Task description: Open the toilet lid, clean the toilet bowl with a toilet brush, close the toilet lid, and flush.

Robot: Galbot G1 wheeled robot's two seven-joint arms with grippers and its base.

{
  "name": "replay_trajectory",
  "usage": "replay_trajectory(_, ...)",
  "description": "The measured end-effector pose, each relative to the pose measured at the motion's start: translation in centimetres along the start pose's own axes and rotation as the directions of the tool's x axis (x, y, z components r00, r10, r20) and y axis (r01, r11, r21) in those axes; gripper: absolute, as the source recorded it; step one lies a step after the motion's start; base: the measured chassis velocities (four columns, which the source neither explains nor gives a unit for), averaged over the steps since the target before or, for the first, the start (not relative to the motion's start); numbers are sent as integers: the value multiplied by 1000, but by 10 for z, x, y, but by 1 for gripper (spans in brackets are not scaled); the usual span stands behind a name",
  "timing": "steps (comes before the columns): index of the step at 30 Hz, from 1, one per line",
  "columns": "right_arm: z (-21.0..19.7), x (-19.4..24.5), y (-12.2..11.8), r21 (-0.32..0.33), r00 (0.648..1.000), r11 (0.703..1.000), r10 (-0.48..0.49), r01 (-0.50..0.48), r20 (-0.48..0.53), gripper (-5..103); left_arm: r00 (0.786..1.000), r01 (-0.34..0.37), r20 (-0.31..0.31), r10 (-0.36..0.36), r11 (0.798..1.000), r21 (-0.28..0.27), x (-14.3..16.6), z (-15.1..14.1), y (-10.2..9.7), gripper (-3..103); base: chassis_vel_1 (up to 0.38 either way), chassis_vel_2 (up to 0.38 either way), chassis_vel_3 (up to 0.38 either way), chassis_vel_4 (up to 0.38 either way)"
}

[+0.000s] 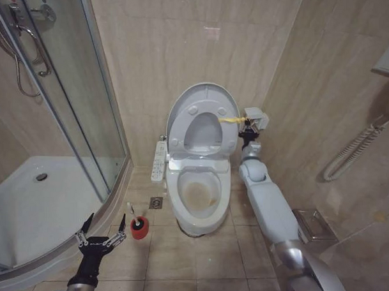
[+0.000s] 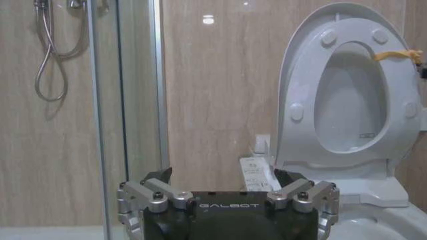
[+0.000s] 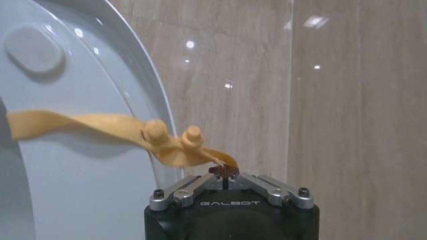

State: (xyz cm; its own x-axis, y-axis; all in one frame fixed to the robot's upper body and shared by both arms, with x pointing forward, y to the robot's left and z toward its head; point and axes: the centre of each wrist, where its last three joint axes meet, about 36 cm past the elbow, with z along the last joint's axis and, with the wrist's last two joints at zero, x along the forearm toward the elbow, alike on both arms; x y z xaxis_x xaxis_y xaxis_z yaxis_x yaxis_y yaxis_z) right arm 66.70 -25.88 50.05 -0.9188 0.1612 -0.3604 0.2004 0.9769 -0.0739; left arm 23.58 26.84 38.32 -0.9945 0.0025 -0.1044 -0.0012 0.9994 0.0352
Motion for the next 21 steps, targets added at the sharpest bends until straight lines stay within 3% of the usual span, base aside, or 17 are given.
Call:
replay_trajectory(13,-18,-54,20,41,1000,999,-17,16,18,0,1000,0,0,0,1000,0,0,0,0,100,0,0,0,0)
replay_trajectory(21,-19,-64,11,73,1000,997,-17,15,19,0,1000,0,0,0,1000,0,0,0,0,100,0,0,0,0)
